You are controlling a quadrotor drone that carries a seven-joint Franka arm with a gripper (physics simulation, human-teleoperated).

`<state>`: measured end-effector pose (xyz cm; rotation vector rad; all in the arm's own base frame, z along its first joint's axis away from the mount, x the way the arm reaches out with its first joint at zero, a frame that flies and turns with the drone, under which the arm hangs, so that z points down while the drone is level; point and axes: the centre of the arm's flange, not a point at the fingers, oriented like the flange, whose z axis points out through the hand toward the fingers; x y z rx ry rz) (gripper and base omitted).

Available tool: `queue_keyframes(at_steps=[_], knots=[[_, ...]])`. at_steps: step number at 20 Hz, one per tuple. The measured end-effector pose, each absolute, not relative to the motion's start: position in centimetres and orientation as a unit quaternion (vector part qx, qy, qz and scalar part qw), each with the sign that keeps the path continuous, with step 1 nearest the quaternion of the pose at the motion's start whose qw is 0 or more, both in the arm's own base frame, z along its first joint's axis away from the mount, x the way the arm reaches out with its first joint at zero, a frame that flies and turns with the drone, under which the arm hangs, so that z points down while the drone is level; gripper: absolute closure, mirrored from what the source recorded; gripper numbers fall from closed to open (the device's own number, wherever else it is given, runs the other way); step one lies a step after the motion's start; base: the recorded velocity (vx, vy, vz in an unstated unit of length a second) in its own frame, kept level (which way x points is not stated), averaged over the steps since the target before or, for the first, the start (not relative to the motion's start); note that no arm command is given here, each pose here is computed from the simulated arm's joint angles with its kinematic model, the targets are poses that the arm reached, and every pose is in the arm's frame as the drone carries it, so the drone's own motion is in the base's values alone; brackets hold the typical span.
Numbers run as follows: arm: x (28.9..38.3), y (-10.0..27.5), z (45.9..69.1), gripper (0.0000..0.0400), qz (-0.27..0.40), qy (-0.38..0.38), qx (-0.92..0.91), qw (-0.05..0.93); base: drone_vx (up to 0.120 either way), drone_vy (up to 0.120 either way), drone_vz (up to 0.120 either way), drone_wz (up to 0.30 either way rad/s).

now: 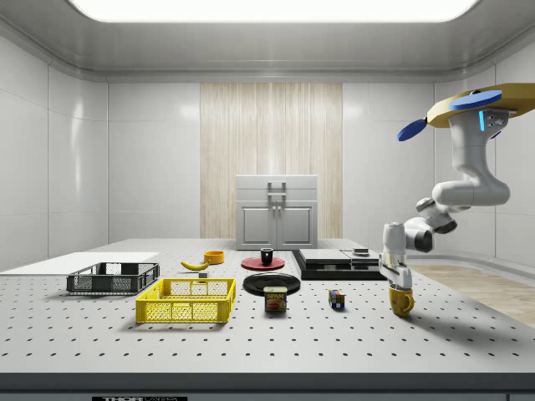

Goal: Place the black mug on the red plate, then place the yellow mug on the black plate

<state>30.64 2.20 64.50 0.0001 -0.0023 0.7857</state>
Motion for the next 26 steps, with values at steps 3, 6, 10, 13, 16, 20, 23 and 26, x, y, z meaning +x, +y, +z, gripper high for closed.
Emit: queue_keyframes(at_steps=[3, 6, 10, 13, 16, 20, 23, 26], knots=[[30.64, 2.2, 63.8, 0.0285, 0.383, -0.001, 0.000, 0.924, 0.000, 0.000, 0.000, 0.000], [30.64, 2.2, 62.7, 0.0288, 0.383, -0.001, 0.000, 0.924, 0.000, 0.000, 0.120, 0.000], [30.64, 2.2, 61.3, 0.0289, 0.383, -0.001, 0.000, 0.924, 0.050, -0.050, 0.120, 0.000], [30.64, 2.2, 60.7, 0.0290, 0.383, -0.001, 0.000, 0.924, 0.120, -0.120, 0.027, 0.000], [30.64, 2.2, 60.3, 0.0290, 0.383, -0.001, 0.000, 0.924, 0.120, -0.120, 0.000, 0.000], [30.64, 2.2, 60.1, 0.0290, 0.383, -0.001, 0.000, 0.924, 0.120, -0.120, 0.000, 0.000], [30.64, 2.2, 60.0, 0.0290, 0.383, -0.001, 0.000, 0.924, 0.120, -0.120, 0.000, 0.000], [30.64, 2.2, 60.0, 0.0290, 0.383, -0.001, 0.000, 0.924, 0.120, -0.120, 0.000, 0.000]])
